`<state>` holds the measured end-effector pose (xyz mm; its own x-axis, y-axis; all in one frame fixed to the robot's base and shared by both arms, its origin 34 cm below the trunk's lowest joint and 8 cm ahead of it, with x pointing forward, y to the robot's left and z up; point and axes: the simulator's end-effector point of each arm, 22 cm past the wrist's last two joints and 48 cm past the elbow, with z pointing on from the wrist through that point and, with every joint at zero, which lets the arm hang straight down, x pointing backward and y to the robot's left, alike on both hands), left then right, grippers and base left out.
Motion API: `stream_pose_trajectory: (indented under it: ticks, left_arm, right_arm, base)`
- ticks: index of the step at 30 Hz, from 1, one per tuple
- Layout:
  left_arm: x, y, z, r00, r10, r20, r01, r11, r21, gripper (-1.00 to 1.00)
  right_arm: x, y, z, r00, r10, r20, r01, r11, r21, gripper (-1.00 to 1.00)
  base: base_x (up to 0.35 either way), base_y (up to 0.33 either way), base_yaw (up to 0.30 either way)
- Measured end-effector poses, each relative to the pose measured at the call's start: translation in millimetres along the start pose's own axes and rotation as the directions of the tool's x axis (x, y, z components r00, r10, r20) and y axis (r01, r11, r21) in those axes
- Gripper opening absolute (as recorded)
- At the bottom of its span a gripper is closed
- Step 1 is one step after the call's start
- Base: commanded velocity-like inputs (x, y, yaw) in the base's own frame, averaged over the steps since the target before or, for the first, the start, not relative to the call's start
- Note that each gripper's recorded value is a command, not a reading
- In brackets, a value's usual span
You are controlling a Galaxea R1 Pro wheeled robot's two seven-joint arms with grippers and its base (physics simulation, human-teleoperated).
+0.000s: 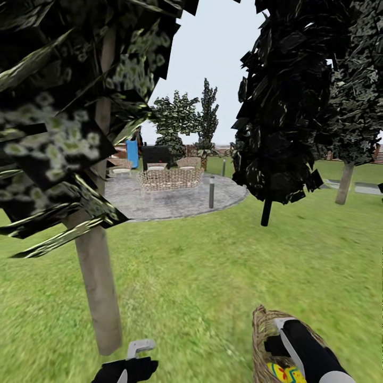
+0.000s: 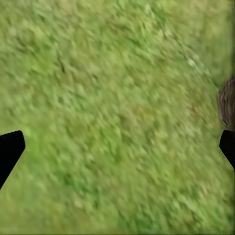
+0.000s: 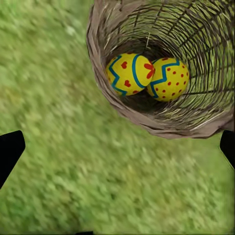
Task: Take the three Easter eggs out of the wicker basket on the lawn in the garden, then place them on the lawn next to a single tree (choose any tree) so that all three eggs are next to the same tree and none are left in the basket.
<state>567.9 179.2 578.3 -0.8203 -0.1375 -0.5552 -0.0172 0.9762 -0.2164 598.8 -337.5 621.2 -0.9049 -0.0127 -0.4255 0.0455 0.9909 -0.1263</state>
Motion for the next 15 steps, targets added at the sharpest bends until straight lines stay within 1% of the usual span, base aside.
stream_pose_trajectory:
  ticks: [3,9,11,15]
  left_arm:
    - [-1,2,-0.3,1.000,-0.008,0.003,0.008,1.000,0.000,1.00]
    - [-8,6,-2.0,1.000,-0.013,0.017,0.013,1.000,-0.002,1.00]
    - [-11,9,-3.1,1.000,-0.011,0.023,0.011,1.000,-0.005,1.00]
    - [-17,30,-6.6,1.000,-0.006,0.027,0.007,1.000,-0.030,1.00]
  right_arm:
    - [0,-1,0.2,1.000,0.001,0.000,-0.001,1.000,0.002,1.00]
    - [0,-10,0.3,1.000,0.008,0.000,-0.008,1.000,0.012,1.00]
    - [1,-16,0.5,1.000,0.009,-0.001,-0.009,1.000,0.022,1.00]
    - [4,-42,0.5,1.000,0.010,-0.009,-0.010,0.998,0.058,1.00]
  base:
    - [0.032,-0.096,0.000]
    - [0.005,-0.015,0.000]
    - [0.000,-0.001,0.000]
    - [0.000,0.000,0.000]
